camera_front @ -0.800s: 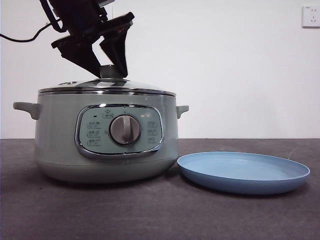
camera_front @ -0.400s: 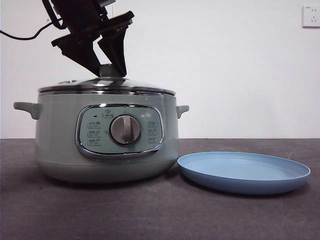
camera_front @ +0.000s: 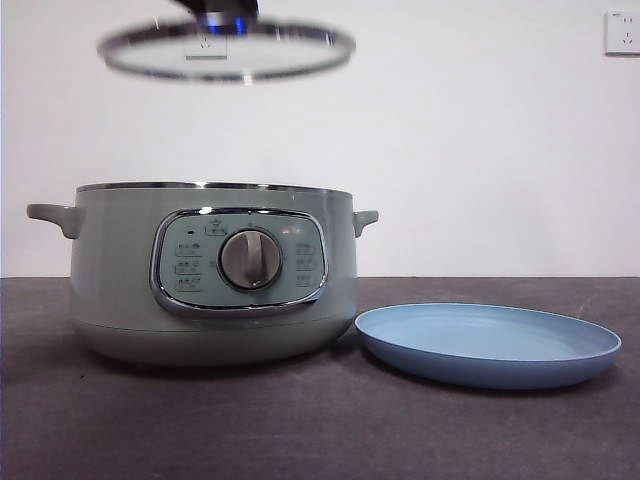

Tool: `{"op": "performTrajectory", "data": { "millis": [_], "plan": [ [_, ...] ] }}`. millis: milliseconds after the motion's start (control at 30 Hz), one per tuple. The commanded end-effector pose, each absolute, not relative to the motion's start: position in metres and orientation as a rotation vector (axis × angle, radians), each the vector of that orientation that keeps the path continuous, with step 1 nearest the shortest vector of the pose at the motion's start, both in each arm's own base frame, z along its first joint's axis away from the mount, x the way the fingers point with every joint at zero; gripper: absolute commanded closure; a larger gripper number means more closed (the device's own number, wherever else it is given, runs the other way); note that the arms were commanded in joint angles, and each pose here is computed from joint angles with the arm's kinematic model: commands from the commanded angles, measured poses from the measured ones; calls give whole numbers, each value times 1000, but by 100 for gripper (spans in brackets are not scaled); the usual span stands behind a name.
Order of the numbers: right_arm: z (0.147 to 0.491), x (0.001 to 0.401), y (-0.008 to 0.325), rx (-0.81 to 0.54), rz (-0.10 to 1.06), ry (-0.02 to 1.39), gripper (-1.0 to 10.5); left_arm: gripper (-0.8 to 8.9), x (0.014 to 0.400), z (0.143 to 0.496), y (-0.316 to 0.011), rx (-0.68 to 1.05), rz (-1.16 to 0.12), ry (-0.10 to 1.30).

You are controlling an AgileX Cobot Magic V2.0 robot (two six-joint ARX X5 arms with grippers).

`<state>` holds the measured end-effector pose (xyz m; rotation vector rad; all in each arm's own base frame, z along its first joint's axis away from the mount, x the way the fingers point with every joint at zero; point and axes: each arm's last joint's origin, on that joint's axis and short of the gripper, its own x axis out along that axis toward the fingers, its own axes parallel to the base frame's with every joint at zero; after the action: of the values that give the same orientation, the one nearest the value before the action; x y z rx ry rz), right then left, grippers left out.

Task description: Take the potato out from the steamer,put the potato on the plate,close the lid

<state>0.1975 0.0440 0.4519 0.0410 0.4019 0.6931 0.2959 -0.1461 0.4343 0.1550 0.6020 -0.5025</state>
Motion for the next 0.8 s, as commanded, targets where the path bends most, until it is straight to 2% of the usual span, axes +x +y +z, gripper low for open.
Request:
{"op": "performTrajectory", "data": {
  "millis": [33,267,500,633,800],
  "plan": [
    [455,197,45,64,697,386,289,822,273,472,-135,163,-517,473],
    [457,204,61,84,780,358,290,822,215,521,-106,150,-519,313],
    [445,226,90,109,867,409,290,822,137,556,-68,136,-506,113],
    [435,242,116,106,929,450,290,822,96,566,-47,119,-465,25],
    [433,261,158,71,985,484,290,822,56,567,-25,111,-372,-14]
  ]
}}
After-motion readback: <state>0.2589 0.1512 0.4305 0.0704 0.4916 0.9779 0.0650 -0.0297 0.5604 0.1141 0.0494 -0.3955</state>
